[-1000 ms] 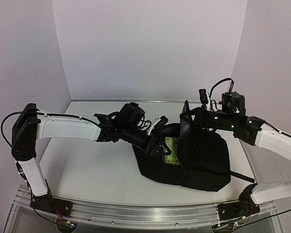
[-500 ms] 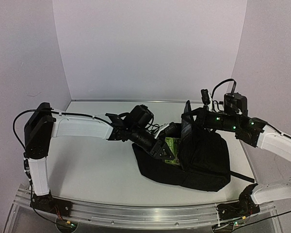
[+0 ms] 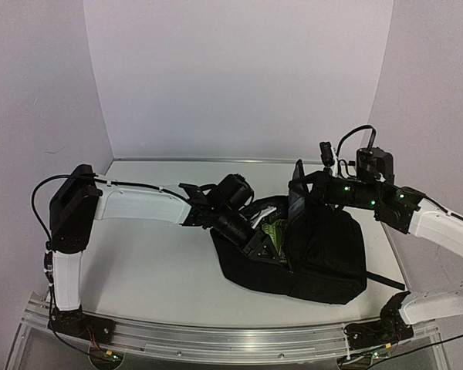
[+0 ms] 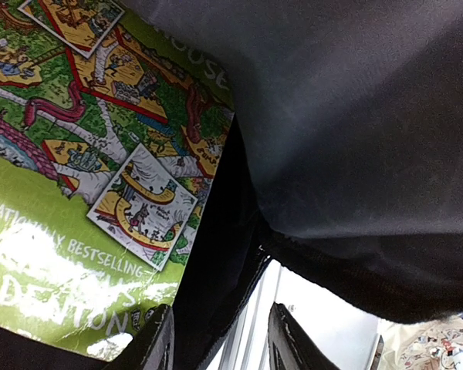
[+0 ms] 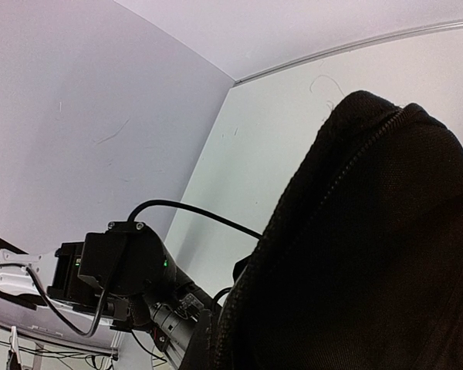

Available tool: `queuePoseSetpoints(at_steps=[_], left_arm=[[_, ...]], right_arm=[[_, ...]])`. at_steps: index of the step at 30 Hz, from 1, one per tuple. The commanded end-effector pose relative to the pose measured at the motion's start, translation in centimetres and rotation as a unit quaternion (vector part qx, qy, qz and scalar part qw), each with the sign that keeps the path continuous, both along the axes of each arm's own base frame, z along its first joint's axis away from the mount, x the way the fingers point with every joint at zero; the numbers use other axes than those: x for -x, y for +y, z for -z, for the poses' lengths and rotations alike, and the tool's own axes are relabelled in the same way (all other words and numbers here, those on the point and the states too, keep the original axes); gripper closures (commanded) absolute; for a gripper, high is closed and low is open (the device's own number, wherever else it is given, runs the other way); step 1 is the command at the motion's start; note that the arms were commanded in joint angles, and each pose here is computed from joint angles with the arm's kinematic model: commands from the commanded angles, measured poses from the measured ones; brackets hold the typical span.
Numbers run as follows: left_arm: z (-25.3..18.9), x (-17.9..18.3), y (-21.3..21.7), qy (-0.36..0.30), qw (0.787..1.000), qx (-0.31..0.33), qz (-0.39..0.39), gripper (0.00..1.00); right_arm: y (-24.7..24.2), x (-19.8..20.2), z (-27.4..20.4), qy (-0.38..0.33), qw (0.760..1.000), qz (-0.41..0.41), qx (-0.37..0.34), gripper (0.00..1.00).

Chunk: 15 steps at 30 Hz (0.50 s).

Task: Pack the student bag
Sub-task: Place the book in the student bag.

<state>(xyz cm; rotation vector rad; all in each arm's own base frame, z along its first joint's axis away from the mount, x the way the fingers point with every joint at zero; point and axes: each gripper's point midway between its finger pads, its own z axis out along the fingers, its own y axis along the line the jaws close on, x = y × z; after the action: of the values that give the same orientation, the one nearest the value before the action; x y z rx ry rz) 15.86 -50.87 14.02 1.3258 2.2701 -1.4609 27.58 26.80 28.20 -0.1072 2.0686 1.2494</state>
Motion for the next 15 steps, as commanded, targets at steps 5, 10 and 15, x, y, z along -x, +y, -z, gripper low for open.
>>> queuePoseSetpoints(at_steps=[5,10,15], left_arm=[[-0.5,1.1,-0.9,0.000,1.000,0.006,0.025,0.61],[0.0,1.8,-1.0,0.005,0.999,0.000,0.035,0.61],[0.0,2.0,-1.1,0.002,0.999,0.000,0.035,0.71]], right_arm=[[0.1,0.2,-4.0,-0.060,0.997,-0.003,-0.041,1.00],[0.1,0.2,-4.0,-0.060,0.997,-0.003,-0.040,1.00],[0.1,0.2,-3.9,-0.060,0.997,-0.003,-0.040,1.00]])
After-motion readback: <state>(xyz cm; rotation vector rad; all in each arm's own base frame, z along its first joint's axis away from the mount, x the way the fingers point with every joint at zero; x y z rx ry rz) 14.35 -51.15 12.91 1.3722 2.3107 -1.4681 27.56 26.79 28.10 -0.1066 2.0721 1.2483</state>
